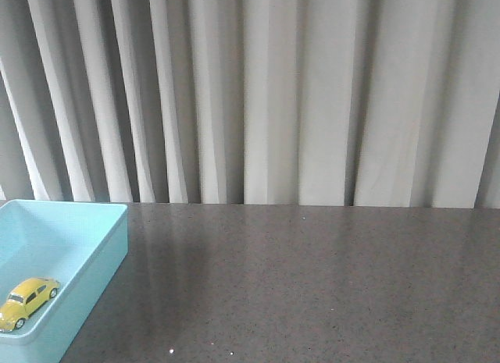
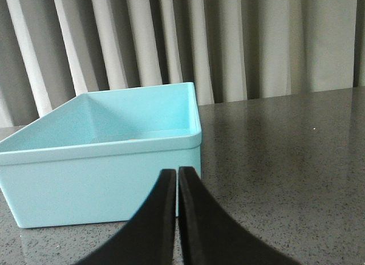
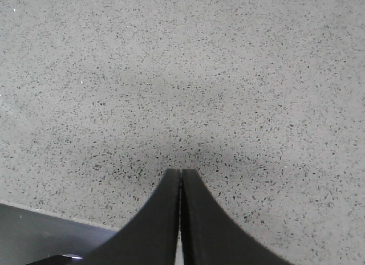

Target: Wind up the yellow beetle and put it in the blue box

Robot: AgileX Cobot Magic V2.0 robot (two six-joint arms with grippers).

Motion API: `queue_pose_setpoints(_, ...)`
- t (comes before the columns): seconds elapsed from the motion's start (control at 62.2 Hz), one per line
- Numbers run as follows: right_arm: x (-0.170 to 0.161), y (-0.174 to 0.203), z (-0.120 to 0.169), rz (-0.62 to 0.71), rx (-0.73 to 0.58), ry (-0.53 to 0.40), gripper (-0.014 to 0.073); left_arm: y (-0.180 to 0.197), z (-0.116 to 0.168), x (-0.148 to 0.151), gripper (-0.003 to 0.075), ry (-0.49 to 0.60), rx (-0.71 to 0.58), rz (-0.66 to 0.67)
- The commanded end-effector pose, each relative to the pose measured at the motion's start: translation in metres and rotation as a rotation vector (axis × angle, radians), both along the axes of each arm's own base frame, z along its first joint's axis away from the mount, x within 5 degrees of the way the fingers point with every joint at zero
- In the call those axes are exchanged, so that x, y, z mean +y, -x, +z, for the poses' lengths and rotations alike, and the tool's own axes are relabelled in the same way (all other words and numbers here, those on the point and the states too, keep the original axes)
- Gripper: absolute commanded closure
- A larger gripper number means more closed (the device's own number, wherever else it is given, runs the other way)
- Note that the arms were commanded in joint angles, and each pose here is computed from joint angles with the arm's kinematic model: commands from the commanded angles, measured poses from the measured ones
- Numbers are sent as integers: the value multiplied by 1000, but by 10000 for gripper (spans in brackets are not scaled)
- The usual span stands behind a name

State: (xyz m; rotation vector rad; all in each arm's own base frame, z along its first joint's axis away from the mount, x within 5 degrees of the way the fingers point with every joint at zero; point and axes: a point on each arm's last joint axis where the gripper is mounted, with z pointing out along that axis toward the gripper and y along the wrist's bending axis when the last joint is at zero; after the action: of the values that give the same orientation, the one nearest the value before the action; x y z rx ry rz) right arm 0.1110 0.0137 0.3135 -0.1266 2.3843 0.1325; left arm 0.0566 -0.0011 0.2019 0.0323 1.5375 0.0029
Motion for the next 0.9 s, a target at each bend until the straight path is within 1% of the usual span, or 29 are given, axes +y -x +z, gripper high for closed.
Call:
queue_pose_setpoints(0.0, 0, -4, 11, -7, -78, -9, 602, 3, 11, 0, 726, 18, -106, -4)
queue_pose_setpoints(0.498, 0, -2, 11, -3, -87, -8, 602, 3, 11, 0, 726, 18, -106, -4)
queue_pose_setpoints(0.546, -3, 2, 10, -5, -123, 47, 602, 3, 11, 0, 726, 18, -106, -4)
queue_pose_setpoints(0.627, -9, 11, 4, -40, -209, 78, 602, 3, 11, 0, 726, 18, -106, -4)
queue_pose_setpoints(0.723, -12, 22, -16, -87, -344, 78, 602, 3, 11, 0, 726, 18, -106, -5)
queue_pose_setpoints(0.771, -14, 29, -26, -112, -460, 79, 602, 3, 11, 0, 726, 18, -106, -5)
queue_pose_setpoints(0.884, -15, 41, -55, -144, -640, 76, 602, 3, 11, 0, 726, 18, -106, -5)
